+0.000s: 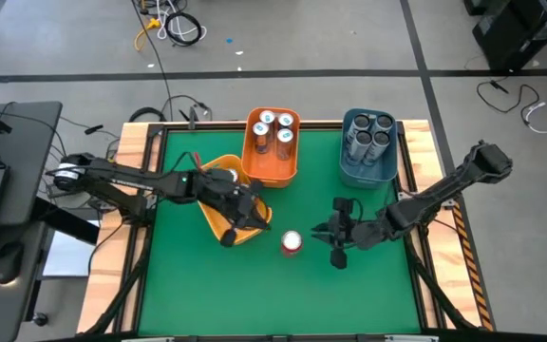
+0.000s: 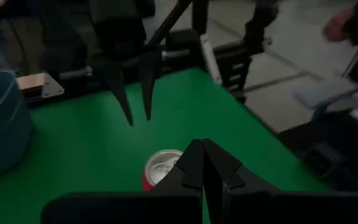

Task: Sort soda cans
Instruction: Put the orange soda can into the yellow bin

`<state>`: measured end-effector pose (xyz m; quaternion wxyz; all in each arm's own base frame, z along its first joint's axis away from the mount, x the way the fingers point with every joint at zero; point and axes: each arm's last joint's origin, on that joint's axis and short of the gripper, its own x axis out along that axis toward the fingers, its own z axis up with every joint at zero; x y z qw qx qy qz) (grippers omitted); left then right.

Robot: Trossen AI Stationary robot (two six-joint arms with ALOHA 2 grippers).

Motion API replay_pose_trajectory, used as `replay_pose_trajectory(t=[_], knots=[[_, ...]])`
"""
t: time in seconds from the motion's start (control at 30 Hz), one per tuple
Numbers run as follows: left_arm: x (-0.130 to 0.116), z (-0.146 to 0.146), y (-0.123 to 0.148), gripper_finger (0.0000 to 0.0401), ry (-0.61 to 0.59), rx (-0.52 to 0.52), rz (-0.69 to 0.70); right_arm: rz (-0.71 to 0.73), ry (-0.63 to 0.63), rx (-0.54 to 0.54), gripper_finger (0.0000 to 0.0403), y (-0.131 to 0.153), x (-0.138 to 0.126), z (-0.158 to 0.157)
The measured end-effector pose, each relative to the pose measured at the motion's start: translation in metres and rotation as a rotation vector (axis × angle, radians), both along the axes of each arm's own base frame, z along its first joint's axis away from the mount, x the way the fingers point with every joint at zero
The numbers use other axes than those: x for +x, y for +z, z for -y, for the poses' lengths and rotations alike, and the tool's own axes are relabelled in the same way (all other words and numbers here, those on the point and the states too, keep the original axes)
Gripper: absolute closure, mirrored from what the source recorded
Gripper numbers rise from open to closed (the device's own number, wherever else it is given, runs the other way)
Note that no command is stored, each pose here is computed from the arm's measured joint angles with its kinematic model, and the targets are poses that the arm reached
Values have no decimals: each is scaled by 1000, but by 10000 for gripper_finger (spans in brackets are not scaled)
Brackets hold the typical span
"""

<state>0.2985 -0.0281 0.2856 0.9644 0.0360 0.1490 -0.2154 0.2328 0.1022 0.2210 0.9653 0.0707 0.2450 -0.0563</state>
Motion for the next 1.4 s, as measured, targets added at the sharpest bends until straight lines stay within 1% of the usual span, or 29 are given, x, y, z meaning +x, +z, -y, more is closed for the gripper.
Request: replay_pose_trajectory(t=[0.07, 0.1, 0.13, 0.2, 0.27, 0.33, 0.37, 0.47, 0.57, 0.7, 0.77, 0.87, 1.0, 1.13, 1.27, 1.4], knots=[[6, 6, 4, 400, 14, 50, -40, -56, -20, 15, 374, -10, 0, -2], [9, 9, 5, 400, 18, 79, -79, -73, -29, 19, 387, -15, 2, -4], [12, 12, 7, 400, 24, 105, -119, -89, -34, 19, 391, -21, 5, -6], [21, 18, 12, 400, 35, 148, -178, -114, -39, 11, 383, -34, 11, -9], [28, 22, 14, 400, 32, 168, -251, -123, -40, 5, 378, -45, 18, -13], [35, 23, 15, 401, 29, 181, -280, -139, -41, -6, 381, -57, 24, -15], [36, 23, 11, 401, 25, 193, -311, -142, -45, -7, 386, -63, 27, -16], [41, 23, 2, 401, -18, 176, -337, -135, -47, -4, 400, -74, 33, -18], [45, 25, -6, 401, -56, 153, -363, -120, -46, 7, 397, -82, 39, -20], [48, 25, -13, 392, 10, 144, -401, -96, -40, 22, 401, -90, 46, -21], [48, 25, -15, 375, 19, 146, -415, -85, -32, 40, 401, -94, 49, -21], [48, 25, -14, 335, 41, 109, -427, -86, -22, 56, 401, -97, 52, -21], [48, 25, -14, 266, 103, 11, -472, -80, -15, 66, 402, -98, 53, -20], [51, 26, -14, 195, 143, -36, -467, -72, 3, 67, 402, -96, 53, -21], [55, 26, -15, 136, 187, -43, -452, -61, 11, 69, 402, -95, 54, -21], [61, 28, -26, 94, 204, -58, -495, -61, 17, 71, 402, -94, 54, -21]])
